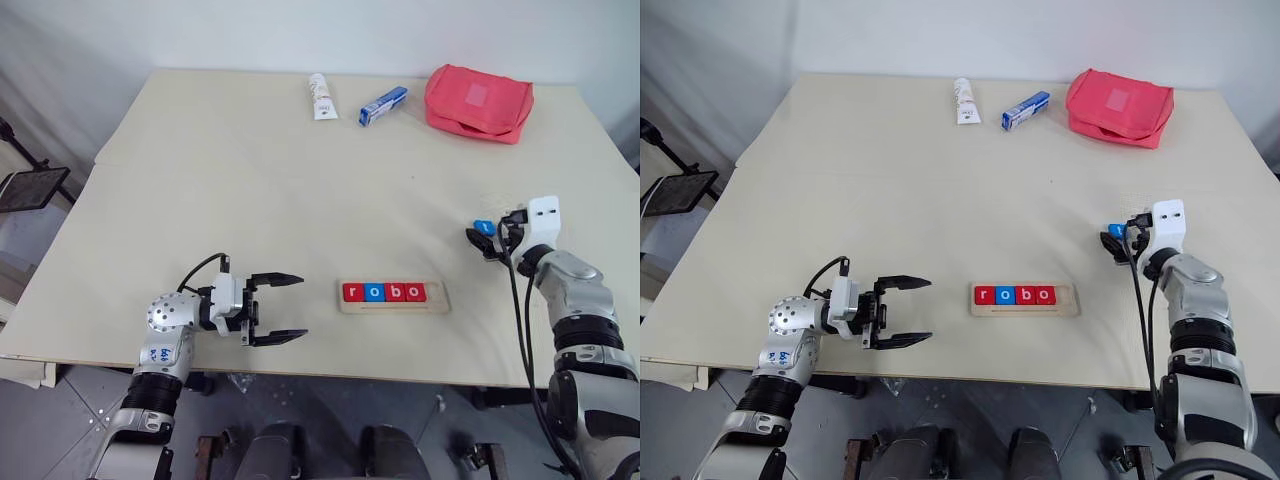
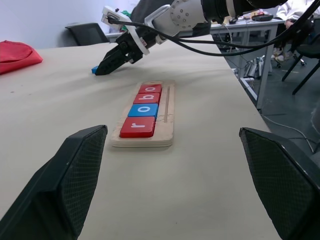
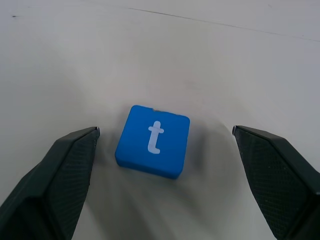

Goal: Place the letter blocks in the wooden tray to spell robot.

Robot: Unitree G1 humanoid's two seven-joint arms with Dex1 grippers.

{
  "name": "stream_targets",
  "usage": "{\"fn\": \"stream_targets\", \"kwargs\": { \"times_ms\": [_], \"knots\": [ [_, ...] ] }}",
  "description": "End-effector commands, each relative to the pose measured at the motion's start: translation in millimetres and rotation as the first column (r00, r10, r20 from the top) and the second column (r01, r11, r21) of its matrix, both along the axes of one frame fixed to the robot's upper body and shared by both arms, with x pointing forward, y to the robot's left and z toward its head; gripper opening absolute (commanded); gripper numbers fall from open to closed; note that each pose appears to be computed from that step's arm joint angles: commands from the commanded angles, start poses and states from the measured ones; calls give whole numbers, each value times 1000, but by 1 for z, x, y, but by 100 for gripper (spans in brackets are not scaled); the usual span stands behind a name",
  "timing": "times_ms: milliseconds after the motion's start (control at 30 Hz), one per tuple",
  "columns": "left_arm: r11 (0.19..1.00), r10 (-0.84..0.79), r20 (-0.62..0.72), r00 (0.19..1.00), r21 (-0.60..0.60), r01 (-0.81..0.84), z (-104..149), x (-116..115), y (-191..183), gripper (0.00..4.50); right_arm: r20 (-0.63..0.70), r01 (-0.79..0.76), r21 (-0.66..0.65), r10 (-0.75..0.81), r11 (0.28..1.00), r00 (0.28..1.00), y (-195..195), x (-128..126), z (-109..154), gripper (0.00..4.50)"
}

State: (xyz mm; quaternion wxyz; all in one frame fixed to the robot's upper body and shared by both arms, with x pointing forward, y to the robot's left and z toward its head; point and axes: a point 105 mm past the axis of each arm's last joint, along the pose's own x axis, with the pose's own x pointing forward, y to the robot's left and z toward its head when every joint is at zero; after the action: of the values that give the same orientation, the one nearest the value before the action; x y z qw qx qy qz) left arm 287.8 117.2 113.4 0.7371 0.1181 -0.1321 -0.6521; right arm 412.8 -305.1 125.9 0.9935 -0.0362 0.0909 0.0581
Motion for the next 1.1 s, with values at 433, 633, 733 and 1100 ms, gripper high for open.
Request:
{"fn": "stream_targets", "kwargs": {
  "times_ms": [433, 633, 733, 1100],
  "knots": [
    [1000, -23, 29, 999, -16, 24, 3, -3, -4, 450, 78, 37, 22, -39, 999, 996, 9, -7, 11, 147],
    [999, -42, 24, 999, -3, 43, 2, -3, -2, 450, 138, 53, 55, -60, 997, 989, 20, -31, 29, 147],
    [998, -57, 20, 998, 11, 57, 1, -2, 2, 450, 163, 70, 57, -79, 996, 983, 30, -60, 36, 147],
    [996, -90, 20, 996, 11, 90, 3, 4, -4, 450, 65, 172, 88, -178, 981, 982, 46, -122, 6, 147]
  ]
}}
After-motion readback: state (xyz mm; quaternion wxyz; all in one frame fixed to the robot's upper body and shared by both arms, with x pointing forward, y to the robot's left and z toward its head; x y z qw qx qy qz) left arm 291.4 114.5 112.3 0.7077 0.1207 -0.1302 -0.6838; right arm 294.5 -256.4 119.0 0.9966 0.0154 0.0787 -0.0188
